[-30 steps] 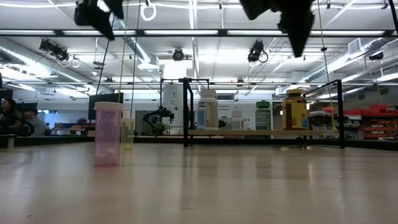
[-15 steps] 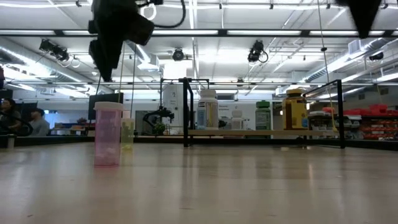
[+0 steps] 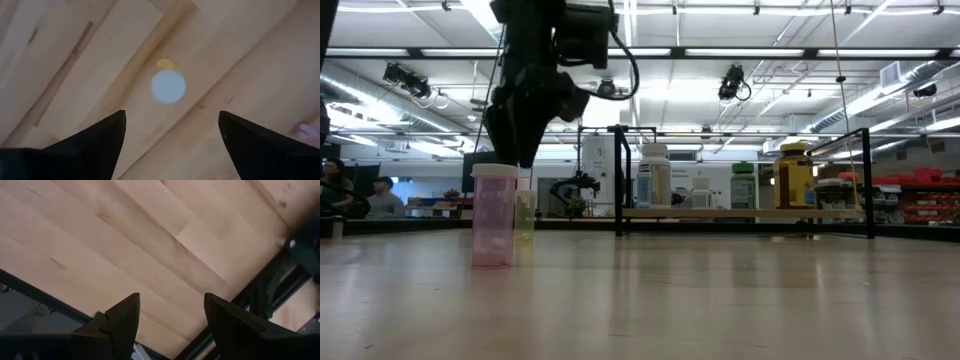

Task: Pick and place medicine bottles onto shelf by color
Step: Put the top small yellow pill bottle on the shelf

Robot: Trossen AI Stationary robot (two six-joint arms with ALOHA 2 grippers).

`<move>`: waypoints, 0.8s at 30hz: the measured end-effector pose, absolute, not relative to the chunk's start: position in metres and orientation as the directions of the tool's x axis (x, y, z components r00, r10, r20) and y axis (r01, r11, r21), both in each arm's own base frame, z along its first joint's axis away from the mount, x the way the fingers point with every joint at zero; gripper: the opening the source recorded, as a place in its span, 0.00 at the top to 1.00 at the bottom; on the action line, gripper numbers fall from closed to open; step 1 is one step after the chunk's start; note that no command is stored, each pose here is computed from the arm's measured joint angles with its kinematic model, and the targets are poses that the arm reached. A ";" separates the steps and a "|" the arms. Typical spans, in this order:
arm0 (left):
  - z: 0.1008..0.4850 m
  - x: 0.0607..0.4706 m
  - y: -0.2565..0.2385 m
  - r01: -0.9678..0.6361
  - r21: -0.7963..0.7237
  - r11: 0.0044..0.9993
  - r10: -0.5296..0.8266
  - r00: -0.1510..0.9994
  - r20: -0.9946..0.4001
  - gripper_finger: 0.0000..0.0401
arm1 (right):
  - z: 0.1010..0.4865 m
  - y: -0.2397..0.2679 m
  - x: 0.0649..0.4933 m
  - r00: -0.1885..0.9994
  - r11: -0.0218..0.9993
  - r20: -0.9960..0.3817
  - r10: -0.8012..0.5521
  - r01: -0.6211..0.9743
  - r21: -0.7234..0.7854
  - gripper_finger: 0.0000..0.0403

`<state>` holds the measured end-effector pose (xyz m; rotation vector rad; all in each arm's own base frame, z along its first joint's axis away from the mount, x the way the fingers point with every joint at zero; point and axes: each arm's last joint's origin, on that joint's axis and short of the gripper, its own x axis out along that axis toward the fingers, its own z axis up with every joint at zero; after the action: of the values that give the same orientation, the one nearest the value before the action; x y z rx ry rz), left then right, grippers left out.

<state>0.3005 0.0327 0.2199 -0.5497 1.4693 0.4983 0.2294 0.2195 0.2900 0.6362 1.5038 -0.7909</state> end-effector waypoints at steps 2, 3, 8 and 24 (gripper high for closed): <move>0.214 0.304 0.033 -0.622 -0.039 0.782 -0.022 0.036 -0.999 0.19 | 0.290 0.222 0.227 -0.095 0.602 -0.994 -0.059 0.791 -0.111 0.43; 0.211 0.306 0.033 -0.622 -0.039 0.782 -0.024 0.032 -0.999 0.19 | 0.290 0.223 0.226 -0.097 0.598 -0.994 -0.058 0.794 -0.112 0.43; 0.202 0.311 0.033 -0.618 -0.042 0.785 -0.040 0.018 -0.999 0.20 | 0.290 0.224 0.224 -0.099 0.596 -0.993 -0.060 0.795 -0.115 0.43; 0.197 0.317 0.035 -0.610 -0.055 0.790 -0.030 0.051 -0.998 0.33 | 0.290 0.224 0.223 -0.103 0.597 -0.993 -0.064 0.793 -0.121 0.43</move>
<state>0.3173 0.0348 0.1966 -0.5479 1.4693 0.4764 0.2234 0.2241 0.2901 0.6431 1.5106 -0.8124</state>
